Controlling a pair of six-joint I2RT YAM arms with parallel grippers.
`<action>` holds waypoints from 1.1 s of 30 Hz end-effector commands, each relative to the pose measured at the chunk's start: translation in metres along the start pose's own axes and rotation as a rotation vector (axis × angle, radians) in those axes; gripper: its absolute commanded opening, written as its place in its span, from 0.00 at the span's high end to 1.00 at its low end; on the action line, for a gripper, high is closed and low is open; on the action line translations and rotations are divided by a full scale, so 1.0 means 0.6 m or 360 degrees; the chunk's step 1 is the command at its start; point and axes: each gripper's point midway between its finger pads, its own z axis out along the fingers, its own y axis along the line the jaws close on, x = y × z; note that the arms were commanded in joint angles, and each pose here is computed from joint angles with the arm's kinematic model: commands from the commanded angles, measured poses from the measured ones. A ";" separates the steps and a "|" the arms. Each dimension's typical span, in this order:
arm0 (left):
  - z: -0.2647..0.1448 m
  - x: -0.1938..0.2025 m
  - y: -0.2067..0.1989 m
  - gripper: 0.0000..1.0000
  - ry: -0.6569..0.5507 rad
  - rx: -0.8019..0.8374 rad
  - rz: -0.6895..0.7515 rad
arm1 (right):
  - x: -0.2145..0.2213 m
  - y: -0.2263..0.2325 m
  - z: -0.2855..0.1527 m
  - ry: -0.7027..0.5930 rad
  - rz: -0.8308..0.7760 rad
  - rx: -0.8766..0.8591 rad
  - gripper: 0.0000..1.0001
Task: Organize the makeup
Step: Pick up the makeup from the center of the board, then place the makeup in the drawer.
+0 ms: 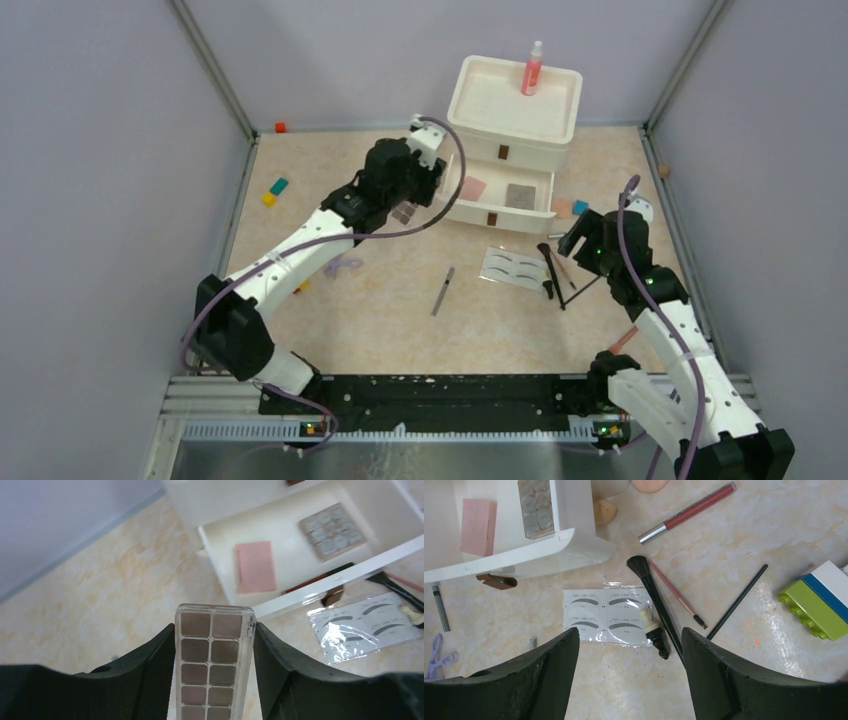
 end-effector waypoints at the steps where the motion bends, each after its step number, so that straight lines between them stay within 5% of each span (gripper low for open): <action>1: 0.026 -0.107 -0.071 1.00 -0.0273 0.0271 0.0346 | -0.010 -0.016 -0.012 -0.0074 -0.0002 0.0054 0.27; 16: 0.059 -0.123 -0.260 1.00 -0.0748 0.1070 0.1282 | -0.093 -0.025 -0.126 -0.0520 0.0042 -0.0029 0.27; 26: 0.159 -0.077 -0.299 0.99 -0.0529 0.1105 0.1489 | -0.096 -0.023 -0.157 -0.0607 -0.0003 -0.0116 0.27; 29: 0.179 -0.069 -0.297 0.89 -0.0503 0.1045 0.1536 | -0.093 -0.024 -0.155 -0.0600 -0.0010 -0.0115 0.27; 33: 0.194 -0.068 -0.289 0.61 -0.0486 0.0943 0.1576 | -0.088 -0.024 -0.150 -0.0583 -0.0019 -0.0118 0.27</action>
